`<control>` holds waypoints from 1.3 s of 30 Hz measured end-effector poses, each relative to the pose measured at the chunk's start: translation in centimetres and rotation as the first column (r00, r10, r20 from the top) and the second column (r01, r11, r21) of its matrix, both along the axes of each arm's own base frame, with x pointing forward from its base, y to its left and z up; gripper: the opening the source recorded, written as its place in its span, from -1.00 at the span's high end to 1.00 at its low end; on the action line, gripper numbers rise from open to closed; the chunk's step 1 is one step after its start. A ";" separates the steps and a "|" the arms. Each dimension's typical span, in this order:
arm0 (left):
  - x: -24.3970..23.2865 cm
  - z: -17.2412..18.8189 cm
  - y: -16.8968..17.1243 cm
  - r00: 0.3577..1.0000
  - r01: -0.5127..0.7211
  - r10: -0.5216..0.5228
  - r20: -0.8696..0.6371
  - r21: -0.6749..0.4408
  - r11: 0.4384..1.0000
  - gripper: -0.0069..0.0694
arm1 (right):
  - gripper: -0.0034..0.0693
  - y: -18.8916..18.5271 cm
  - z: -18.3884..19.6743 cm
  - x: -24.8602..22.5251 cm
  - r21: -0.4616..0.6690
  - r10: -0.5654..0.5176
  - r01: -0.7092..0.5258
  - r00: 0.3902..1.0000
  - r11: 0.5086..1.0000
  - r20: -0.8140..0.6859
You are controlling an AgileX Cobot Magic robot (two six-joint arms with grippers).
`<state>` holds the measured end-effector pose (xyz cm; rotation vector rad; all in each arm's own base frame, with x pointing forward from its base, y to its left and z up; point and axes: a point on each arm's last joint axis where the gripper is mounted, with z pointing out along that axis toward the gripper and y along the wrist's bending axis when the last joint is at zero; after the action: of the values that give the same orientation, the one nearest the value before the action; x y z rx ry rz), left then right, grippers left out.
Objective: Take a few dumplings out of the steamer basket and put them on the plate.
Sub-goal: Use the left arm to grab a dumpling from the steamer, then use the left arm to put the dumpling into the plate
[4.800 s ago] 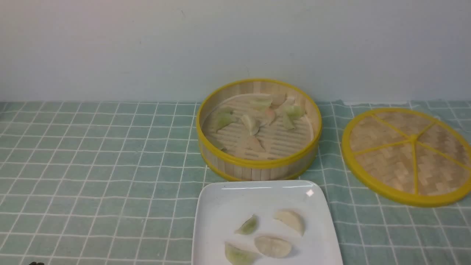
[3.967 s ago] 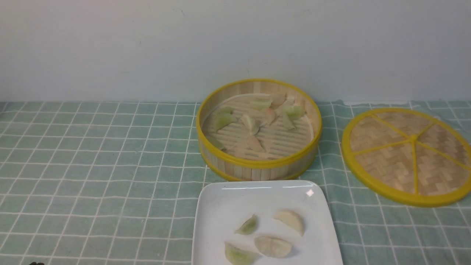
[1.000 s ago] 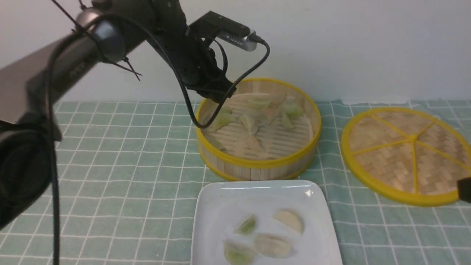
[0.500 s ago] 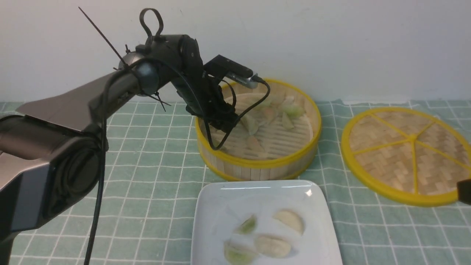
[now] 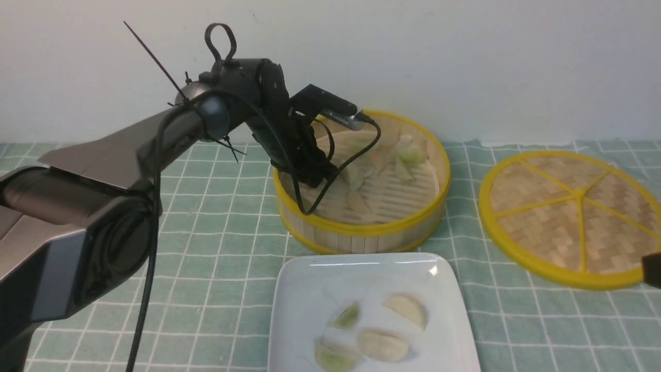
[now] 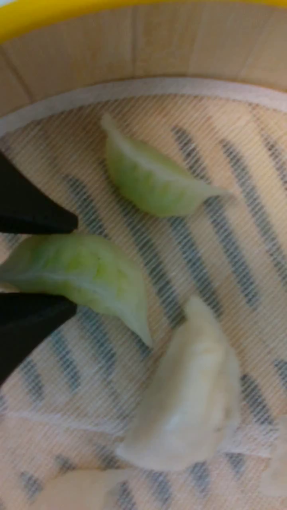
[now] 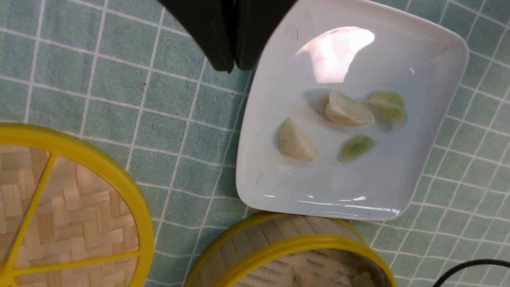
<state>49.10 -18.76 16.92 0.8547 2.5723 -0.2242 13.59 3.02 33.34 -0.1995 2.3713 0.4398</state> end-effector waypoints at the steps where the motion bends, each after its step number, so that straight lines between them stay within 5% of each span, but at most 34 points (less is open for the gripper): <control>1: -0.1 0.1 0.0 1.000 0.002 -0.002 -0.008 0.002 1.000 0.38 | 0.94 0.0 0.0 0.0 0.000 0.000 0.000 1.000 1.000 0.000; 14: -3.3 13.9 0.8 0.997 0.016 -0.011 0.070 -0.063 0.998 0.38 | 0.94 0.0 -0.1 -0.1 0.000 0.005 -0.005 1.000 1.000 -0.010; 23: -7.9 20.0 -0.6 0.988 0.071 -0.055 0.146 -0.107 0.992 0.38 | 0.94 0.0 -0.1 -0.1 0.000 0.008 -0.008 1.000 1.000 -0.016; 29: -13.1 17.8 -2.6 0.991 0.131 -0.131 0.000 -0.049 0.990 0.38 | 0.94 0.1 -0.1 -0.2 0.000 0.011 -0.011 1.000 1.000 -0.021; 35: -17.3 8.2 -4.1 0.930 0.214 -0.179 -0.322 0.074 0.974 0.38 | 0.94 0.1 -0.1 -0.2 -0.012 0.028 -0.028 0.999 1.000 -0.020; 39: -17.5 5.5 -4.8 0.914 0.232 -0.183 -0.361 0.097 0.968 0.38 | 0.94 0.1 -0.2 -0.2 -0.024 0.042 -0.042 0.999 0.999 -0.014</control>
<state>31.56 -23.58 22.45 1.2436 2.8481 -0.2857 13.36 3.10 33.18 -0.2592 2.3899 0.4334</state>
